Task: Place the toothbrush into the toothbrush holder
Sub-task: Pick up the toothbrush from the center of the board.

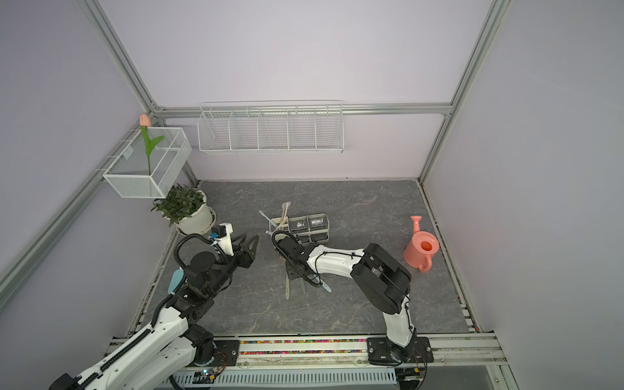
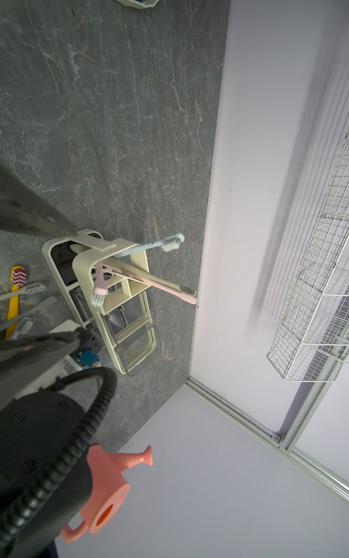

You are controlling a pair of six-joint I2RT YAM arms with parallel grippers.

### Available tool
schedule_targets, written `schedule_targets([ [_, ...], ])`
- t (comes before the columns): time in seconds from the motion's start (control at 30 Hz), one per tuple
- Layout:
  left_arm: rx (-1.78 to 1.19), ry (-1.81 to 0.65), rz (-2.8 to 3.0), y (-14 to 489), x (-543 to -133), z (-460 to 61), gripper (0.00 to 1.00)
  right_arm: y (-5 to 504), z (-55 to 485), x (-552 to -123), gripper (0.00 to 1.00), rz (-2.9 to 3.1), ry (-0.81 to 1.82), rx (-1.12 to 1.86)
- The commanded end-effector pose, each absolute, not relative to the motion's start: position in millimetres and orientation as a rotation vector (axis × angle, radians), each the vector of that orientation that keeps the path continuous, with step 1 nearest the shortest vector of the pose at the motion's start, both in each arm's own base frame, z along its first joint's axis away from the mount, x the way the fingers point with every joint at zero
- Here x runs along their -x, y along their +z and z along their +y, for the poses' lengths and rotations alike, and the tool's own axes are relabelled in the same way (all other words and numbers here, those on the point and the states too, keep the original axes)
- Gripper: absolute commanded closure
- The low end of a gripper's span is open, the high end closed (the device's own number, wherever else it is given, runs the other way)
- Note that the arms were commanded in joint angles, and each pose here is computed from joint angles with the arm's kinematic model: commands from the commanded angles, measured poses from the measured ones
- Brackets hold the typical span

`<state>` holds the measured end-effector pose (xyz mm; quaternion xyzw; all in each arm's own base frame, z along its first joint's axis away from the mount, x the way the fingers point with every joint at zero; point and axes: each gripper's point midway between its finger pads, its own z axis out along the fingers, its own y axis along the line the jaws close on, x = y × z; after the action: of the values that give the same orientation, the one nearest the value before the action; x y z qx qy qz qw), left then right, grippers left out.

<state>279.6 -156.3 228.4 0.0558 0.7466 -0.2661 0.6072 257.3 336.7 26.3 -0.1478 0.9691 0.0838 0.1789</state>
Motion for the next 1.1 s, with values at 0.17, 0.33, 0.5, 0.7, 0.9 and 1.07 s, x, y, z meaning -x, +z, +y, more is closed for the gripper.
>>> schedule_targets([
  [0.17,-0.182,-0.760,1.730,235,-282,-182,0.44,76,339,-258,0.93,2.571,0.406,0.415],
  [0.33,-0.289,-0.888,1.792,228,-282,-213,0.44,102,334,-258,0.93,2.465,0.469,0.406],
  [0.5,-0.365,-1.030,1.801,226,-278,-237,0.43,118,340,-257,0.93,2.385,0.568,0.426],
  [0.7,-0.375,-1.042,1.815,220,-279,-242,0.44,119,347,-256,0.93,2.371,0.609,0.433],
  [0.9,-0.411,-1.019,1.886,207,-282,-252,0.44,129,351,-258,0.93,2.342,0.650,0.422],
  [1.07,-0.426,-1.035,1.926,198,-285,-260,0.45,142,353,-258,0.93,2.311,0.682,0.414],
])
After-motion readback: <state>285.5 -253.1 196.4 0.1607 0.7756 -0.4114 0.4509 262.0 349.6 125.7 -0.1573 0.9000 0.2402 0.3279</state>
